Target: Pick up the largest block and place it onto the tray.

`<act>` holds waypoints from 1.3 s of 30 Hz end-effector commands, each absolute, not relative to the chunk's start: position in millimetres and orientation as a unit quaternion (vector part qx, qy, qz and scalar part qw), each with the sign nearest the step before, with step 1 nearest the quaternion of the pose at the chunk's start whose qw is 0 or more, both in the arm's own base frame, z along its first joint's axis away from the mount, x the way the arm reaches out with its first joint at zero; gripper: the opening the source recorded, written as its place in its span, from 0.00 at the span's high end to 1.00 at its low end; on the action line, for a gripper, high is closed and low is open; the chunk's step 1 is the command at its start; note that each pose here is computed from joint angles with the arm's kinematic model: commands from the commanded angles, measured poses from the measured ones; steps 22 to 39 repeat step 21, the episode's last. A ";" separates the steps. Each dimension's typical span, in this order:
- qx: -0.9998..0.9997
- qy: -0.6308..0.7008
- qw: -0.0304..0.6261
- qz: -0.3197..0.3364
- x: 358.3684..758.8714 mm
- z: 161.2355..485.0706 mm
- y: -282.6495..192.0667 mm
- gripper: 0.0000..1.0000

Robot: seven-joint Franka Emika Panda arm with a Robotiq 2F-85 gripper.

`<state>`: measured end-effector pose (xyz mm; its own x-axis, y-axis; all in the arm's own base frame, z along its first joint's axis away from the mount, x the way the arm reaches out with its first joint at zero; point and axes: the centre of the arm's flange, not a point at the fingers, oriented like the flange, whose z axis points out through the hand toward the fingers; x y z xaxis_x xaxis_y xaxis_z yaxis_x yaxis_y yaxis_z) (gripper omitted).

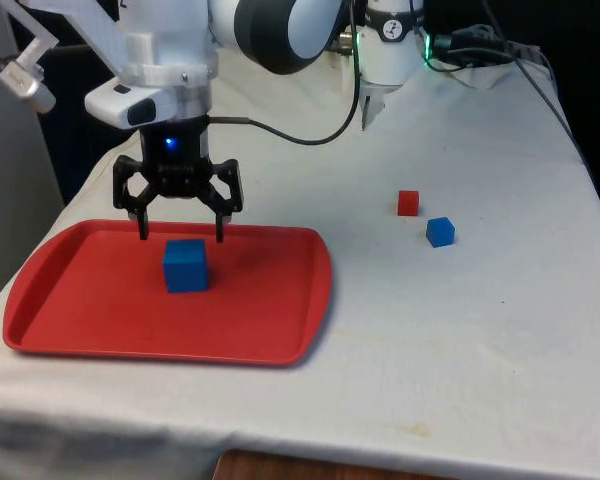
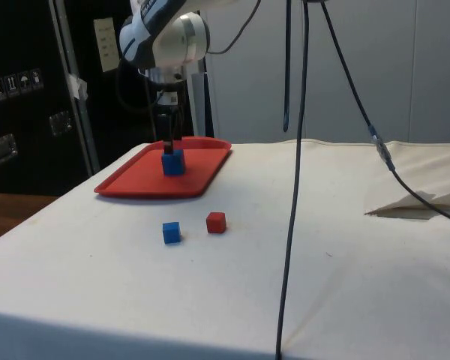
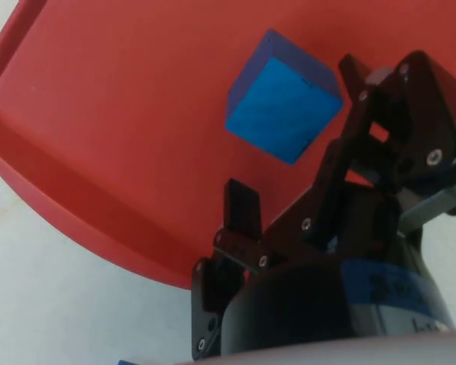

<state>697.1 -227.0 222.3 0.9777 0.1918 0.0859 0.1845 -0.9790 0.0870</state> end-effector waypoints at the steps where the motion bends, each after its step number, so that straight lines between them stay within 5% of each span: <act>1: 0.994 0.095 0.039 0.048 697.0 226.8 -226.5 0.00; 20: 0.994 0.086 0.037 0.059 696.7 293.3 -229.1 0.00; 39: 0.994 0.088 0.036 0.063 697.2 291.2 -229.2 0.00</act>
